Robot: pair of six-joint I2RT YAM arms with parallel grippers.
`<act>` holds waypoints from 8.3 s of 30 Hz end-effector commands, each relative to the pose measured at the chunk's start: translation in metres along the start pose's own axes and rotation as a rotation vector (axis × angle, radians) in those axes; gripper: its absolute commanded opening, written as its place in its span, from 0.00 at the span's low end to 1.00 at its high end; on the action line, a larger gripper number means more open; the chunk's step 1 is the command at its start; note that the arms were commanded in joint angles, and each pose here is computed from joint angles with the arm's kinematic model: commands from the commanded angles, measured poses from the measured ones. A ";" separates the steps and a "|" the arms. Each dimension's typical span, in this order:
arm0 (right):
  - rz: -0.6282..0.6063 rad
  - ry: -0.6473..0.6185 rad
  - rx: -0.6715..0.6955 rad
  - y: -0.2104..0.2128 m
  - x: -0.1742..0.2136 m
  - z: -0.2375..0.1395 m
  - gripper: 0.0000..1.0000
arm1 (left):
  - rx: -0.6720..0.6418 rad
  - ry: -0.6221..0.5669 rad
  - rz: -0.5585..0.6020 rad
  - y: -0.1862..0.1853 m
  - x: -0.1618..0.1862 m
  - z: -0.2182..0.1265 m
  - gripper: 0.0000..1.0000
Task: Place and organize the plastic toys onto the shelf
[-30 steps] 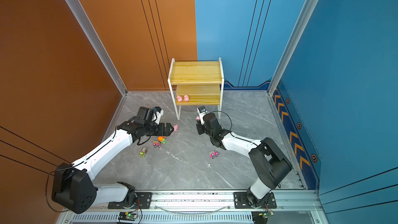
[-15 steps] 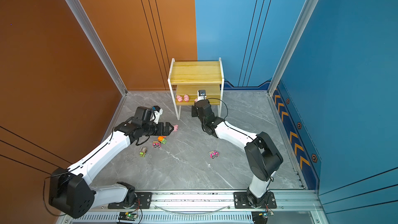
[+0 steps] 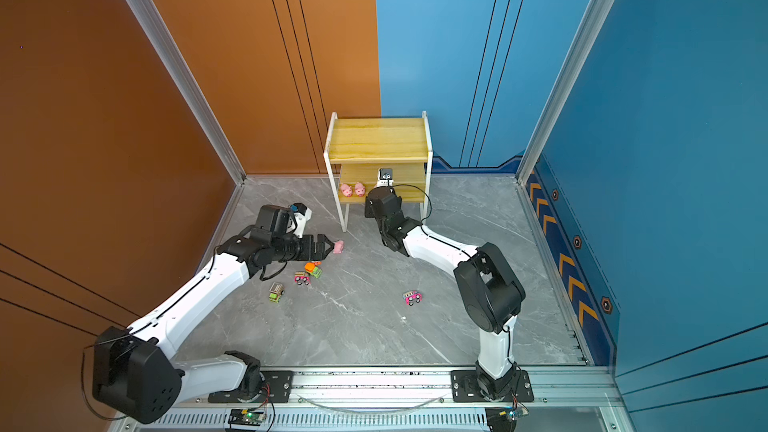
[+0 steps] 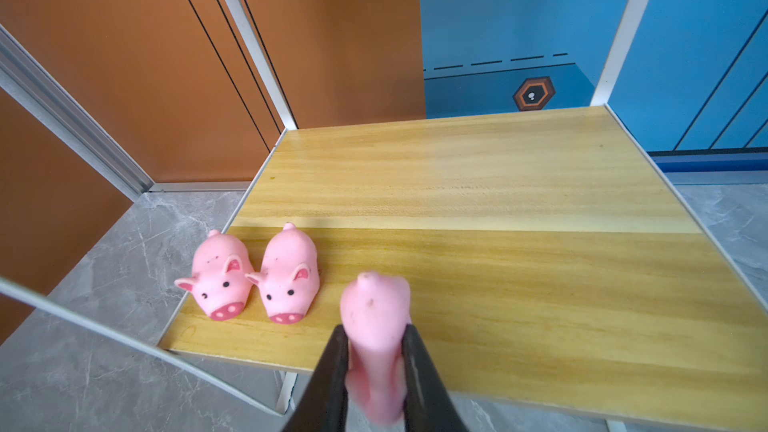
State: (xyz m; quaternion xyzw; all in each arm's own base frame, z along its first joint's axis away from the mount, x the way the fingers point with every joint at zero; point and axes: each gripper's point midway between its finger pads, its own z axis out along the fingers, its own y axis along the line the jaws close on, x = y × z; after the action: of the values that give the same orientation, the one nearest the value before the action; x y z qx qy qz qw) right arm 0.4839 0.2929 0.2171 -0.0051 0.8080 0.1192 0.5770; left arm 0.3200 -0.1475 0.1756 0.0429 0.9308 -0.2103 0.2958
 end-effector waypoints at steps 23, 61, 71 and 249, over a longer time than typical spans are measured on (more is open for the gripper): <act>-0.071 -0.011 0.107 -0.003 0.004 0.030 0.25 | 0.028 -0.024 -0.011 -0.005 -0.008 -0.006 0.99; -0.047 -0.025 -0.008 -0.012 -0.036 -0.036 0.58 | 0.010 -0.024 -0.015 0.001 -0.008 -0.004 0.99; -0.084 0.105 -0.187 0.017 0.047 -0.081 0.59 | -0.009 -0.024 -0.017 0.005 -0.009 -0.002 0.99; -0.023 0.133 -0.498 -0.048 0.121 -0.185 0.61 | -0.545 0.000 -0.099 0.015 -0.015 0.192 0.31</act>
State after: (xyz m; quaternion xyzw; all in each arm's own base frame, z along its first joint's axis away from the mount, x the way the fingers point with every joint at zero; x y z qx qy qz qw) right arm 0.2803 0.2293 0.1519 -0.1588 0.7918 0.3120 0.5005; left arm 0.4386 -0.2065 0.0420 -0.1148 0.9469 0.0351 0.2984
